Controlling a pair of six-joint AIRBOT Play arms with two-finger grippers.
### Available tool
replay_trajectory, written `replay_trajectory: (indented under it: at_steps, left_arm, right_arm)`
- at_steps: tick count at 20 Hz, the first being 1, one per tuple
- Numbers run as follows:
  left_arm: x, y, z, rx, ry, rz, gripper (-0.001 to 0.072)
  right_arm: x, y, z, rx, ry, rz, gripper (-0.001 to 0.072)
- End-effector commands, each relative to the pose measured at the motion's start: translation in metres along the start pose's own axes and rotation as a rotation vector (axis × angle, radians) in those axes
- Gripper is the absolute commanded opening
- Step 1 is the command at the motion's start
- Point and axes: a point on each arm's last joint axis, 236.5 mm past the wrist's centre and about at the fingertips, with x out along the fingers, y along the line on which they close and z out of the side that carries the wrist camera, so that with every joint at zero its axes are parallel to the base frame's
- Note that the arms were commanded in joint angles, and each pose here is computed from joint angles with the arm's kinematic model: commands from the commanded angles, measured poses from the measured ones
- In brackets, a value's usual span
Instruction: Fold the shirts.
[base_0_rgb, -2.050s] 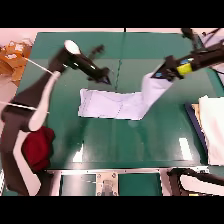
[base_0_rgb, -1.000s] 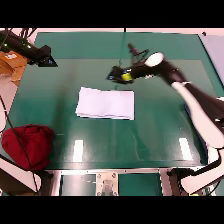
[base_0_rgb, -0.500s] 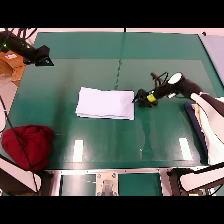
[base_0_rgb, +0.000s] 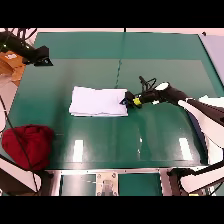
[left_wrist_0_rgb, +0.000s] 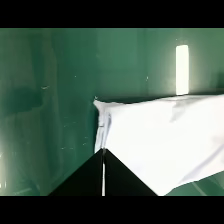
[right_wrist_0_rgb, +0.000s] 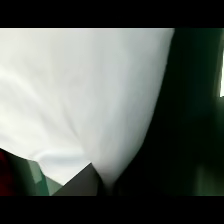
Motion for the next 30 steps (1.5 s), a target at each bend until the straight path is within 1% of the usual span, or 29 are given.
replay_trajectory:
  at_steps: [1, 4, 7, 11, 13, 15, 17, 19, 21, 24, 26, 27, 30]
  left_arm:
    - [0.000, 0.001, -0.003, 0.000, 0.013, 0.002, 0.0019]
    - [0.000, 0.000, -0.006, 0.001, 0.025, 0.001, 0.0019]
    - [0.000, 0.000, -0.007, 0.000, 0.029, 0.001, 0.0018]
    - [0.000, 0.000, -0.007, 0.000, 0.029, 0.001, 0.0019]
    - [0.000, 0.000, -0.008, -0.001, 0.033, 0.000, 0.0019]
    - [-0.001, 0.000, -0.009, -0.001, 0.037, -0.001, 0.0019]
    - [-0.001, 0.000, -0.009, -0.001, 0.037, -0.001, 0.0019]
    - [-0.001, 0.000, -0.009, -0.001, 0.037, -0.001, 0.0019]
    - [-0.001, 0.000, -0.010, 0.000, 0.043, -0.001, 0.0019]
    - [-0.001, 0.000, -0.013, 0.000, 0.055, -0.003, 0.0019]
    - [-0.001, 0.000, -0.013, 0.000, 0.055, -0.003, 0.0019]
    - [-0.001, 0.000, -0.013, 0.001, 0.055, -0.003, 0.0019]
    - [-0.001, 0.000, -0.013, 0.008, 0.056, -0.003, 0.0019]
  right_arm:
    - [-0.035, 0.048, 0.029, -0.059, -0.075, 0.114, 0.0012]
    - [-0.132, 0.074, 0.074, -0.099, -0.245, 0.173, 0.0011]
    - [-0.254, 0.066, 0.107, -0.078, -0.465, 0.184, 0.0012]
    - [-0.410, 0.009, 0.120, 0.018, -0.735, 0.126, 0.0011]
    - [-0.476, -0.025, 0.112, 0.089, -0.858, 0.088, 0.0011]
    - [-0.525, -0.057, 0.096, 0.165, -0.948, 0.059, 0.0011]
    - [-0.555, -0.086, 0.072, 0.260, -0.988, 0.048, 0.0011]
    - [-0.566, -0.117, 0.040, 0.382, -0.969, 0.012, 0.0011]
    - [-0.564, -0.149, 0.002, 0.529, -0.906, -0.058, 0.0011]
    - [-0.558, -0.180, -0.056, 0.718, -0.812, -0.221, 0.0012]
    - [-0.558, -0.186, -0.080, 0.799, -0.789, -0.311, 0.0011]
    - [-0.560, -0.184, -0.085, 0.809, -0.797, -0.336, 0.0011]
    - [-0.557, -0.175, -0.092, 0.816, -0.783, -0.344, 0.0012]
